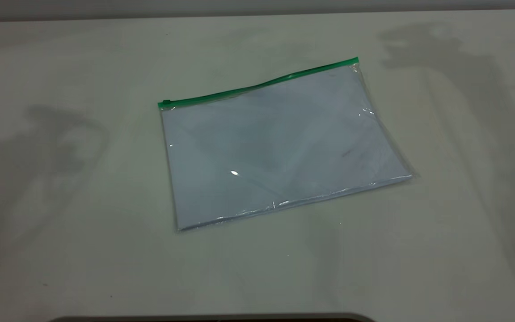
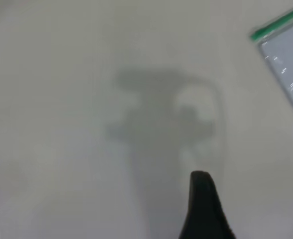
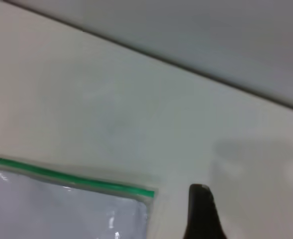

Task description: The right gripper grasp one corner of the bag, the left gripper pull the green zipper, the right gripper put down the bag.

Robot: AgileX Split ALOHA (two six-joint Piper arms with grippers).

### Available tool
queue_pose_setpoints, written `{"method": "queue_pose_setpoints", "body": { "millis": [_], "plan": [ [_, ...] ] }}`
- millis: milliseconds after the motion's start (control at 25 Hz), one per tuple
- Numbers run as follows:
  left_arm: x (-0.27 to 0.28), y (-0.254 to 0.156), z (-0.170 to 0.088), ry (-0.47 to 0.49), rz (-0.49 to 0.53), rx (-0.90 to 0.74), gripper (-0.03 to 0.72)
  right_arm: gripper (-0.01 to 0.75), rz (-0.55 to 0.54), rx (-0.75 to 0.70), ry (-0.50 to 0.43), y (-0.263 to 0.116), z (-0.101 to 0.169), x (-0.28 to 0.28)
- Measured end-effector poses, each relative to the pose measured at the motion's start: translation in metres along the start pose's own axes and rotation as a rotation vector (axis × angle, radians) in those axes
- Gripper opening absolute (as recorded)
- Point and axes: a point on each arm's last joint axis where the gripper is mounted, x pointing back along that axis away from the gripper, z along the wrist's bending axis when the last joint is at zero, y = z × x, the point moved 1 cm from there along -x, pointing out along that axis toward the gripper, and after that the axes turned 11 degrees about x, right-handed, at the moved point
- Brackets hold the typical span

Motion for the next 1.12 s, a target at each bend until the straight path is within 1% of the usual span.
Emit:
{"method": "queue_pose_setpoints", "body": {
  "millis": [160, 280, 400, 520, 680, 800, 920, 1080, 1120],
  "plan": [
    [0.030, -0.019, 0.009, 0.072, 0.035, 0.058, 0.565, 0.546, -0.083, 0.068, -0.010, 0.027, 0.040, 0.070],
    [0.050, -0.025, 0.012, 0.094, -0.021, 0.074, 0.565, 0.545, -0.165, 0.124, -0.024, 0.039, 0.077, 0.136],
    [0.067, -0.032, 0.013, 0.091, -0.071, 0.086, 0.565, 0.545, -0.236, 0.151, -0.037, 0.035, 0.109, 0.203],
    [0.082, -0.038, 0.013, 0.080, -0.113, 0.109, 0.565, 0.545, -0.280, 0.139, -0.050, 0.013, 0.132, 0.258],
    [0.108, -0.053, 0.009, 0.017, -0.185, 0.135, 0.565, 0.545, -0.291, 0.118, -0.061, -0.033, 0.161, 0.309],
    [0.138, -0.074, 0.005, -0.045, -0.272, 0.150, 0.565, 0.545, -0.284, 0.116, -0.071, -0.078, 0.182, 0.333],
    [0.166, -0.111, 0.004, -0.080, -0.365, 0.155, 0.565, 0.545, -0.275, 0.115, -0.073, -0.132, 0.204, 0.348],
    [0.176, -0.163, 0.004, -0.089, -0.427, 0.141, 0.565, 0.545, -0.322, 0.128, -0.089, -0.205, 0.234, 0.365],
    [0.173, -0.174, 0.004, -0.093, -0.427, 0.133, 0.565, 0.545, -0.338, 0.133, -0.096, -0.222, 0.241, 0.367]
  ]
}}
